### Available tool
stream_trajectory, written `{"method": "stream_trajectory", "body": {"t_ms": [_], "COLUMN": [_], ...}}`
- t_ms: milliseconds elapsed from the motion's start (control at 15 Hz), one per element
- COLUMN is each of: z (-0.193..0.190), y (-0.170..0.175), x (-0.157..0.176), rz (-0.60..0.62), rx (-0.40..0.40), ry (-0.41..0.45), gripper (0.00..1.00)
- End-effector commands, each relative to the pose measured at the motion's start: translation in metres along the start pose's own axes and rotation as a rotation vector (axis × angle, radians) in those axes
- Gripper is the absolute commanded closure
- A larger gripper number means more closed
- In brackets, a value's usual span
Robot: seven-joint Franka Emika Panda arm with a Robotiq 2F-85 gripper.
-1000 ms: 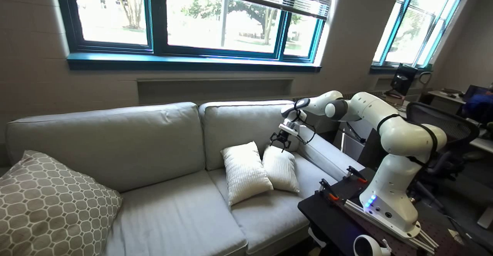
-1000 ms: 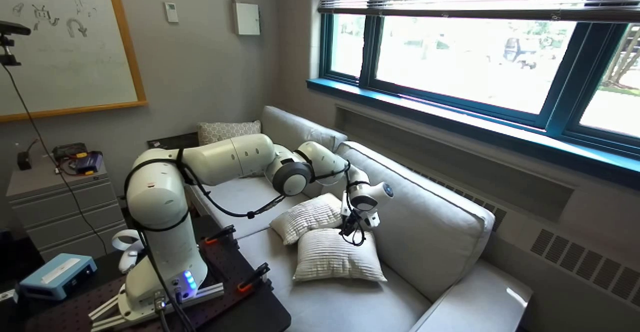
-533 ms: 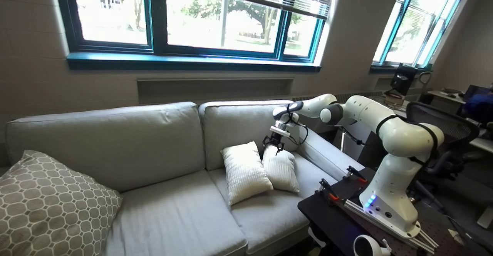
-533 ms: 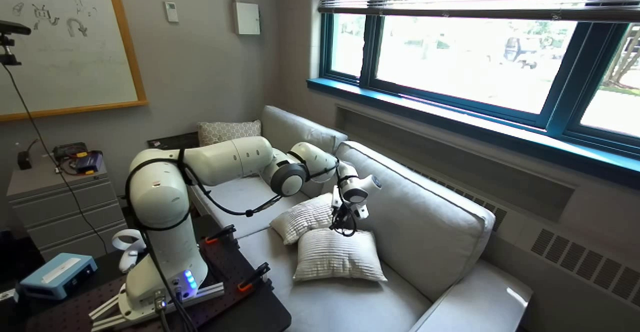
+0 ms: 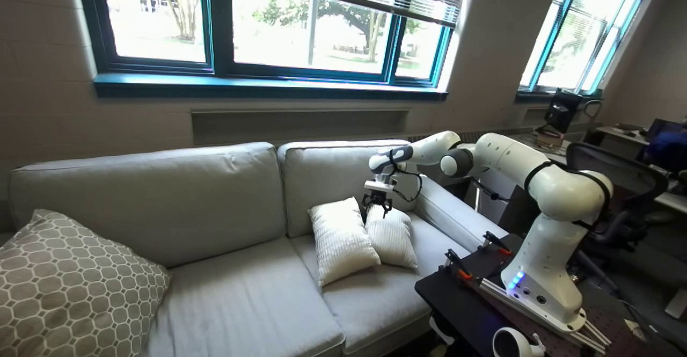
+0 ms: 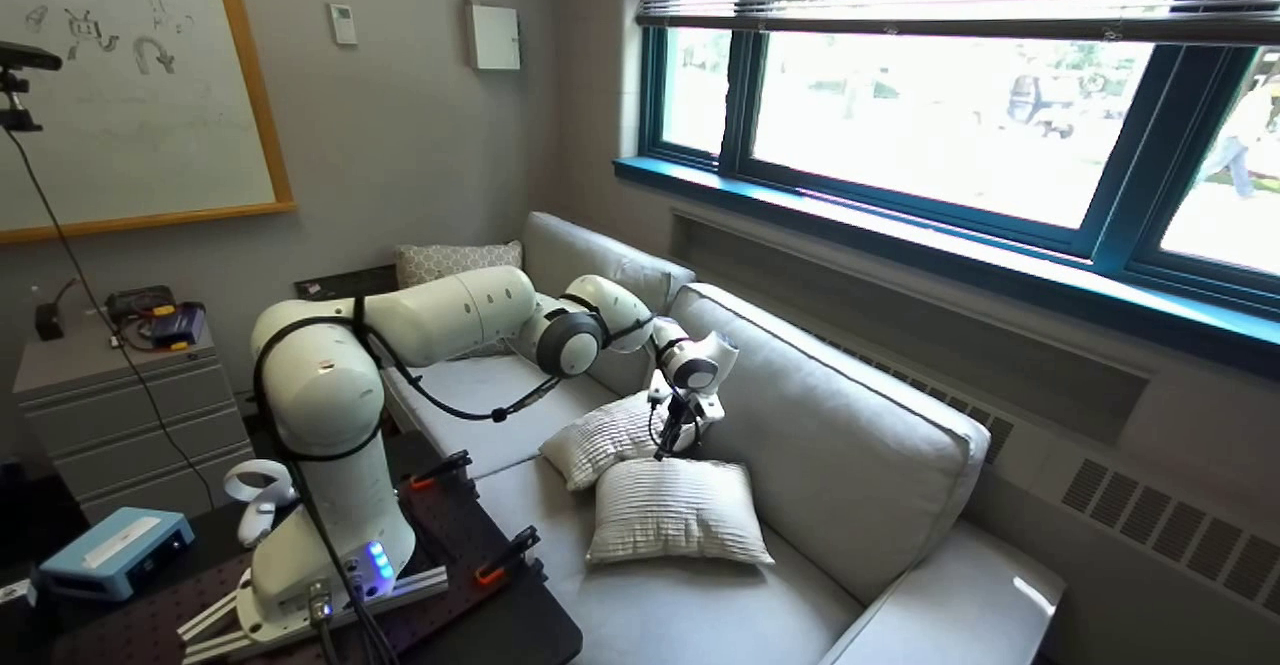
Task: Arrange the small pillows on the right side of the sofa
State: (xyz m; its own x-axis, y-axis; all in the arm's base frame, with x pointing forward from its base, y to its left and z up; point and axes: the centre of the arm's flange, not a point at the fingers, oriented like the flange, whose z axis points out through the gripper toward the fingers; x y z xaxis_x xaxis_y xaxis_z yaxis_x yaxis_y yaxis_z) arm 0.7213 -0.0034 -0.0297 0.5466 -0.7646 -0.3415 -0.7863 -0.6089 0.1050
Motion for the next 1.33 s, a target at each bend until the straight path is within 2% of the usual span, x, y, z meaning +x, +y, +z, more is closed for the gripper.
{"method": "stream_trajectory", "body": {"t_ms": [0, 200, 600, 867, 1000, 1067, 1267], "z": [0.014, 0.015, 0.014, 0.015, 0.014, 0.002, 0.002], "y": [-0.041, -0.03, -0.024, -0.023, -0.025, 0.027, 0.027], "x": [0.062, 0.074, 0.077, 0.078, 0.078, 0.025, 0.026], "rz": [0.145, 0.194, 0.185, 0.178, 0.152, 0.172, 0.167], "rx": [-0.088, -0.094, -0.104, -0.06, -0.044, -0.064, -0.055], "ry": [0.08, 0.064, 0.036, 0.042, 0.01, 0.044, 0.033], "gripper": [0.0, 0.0, 0.0, 0.0, 0.0, 0.0, 0.0]}}
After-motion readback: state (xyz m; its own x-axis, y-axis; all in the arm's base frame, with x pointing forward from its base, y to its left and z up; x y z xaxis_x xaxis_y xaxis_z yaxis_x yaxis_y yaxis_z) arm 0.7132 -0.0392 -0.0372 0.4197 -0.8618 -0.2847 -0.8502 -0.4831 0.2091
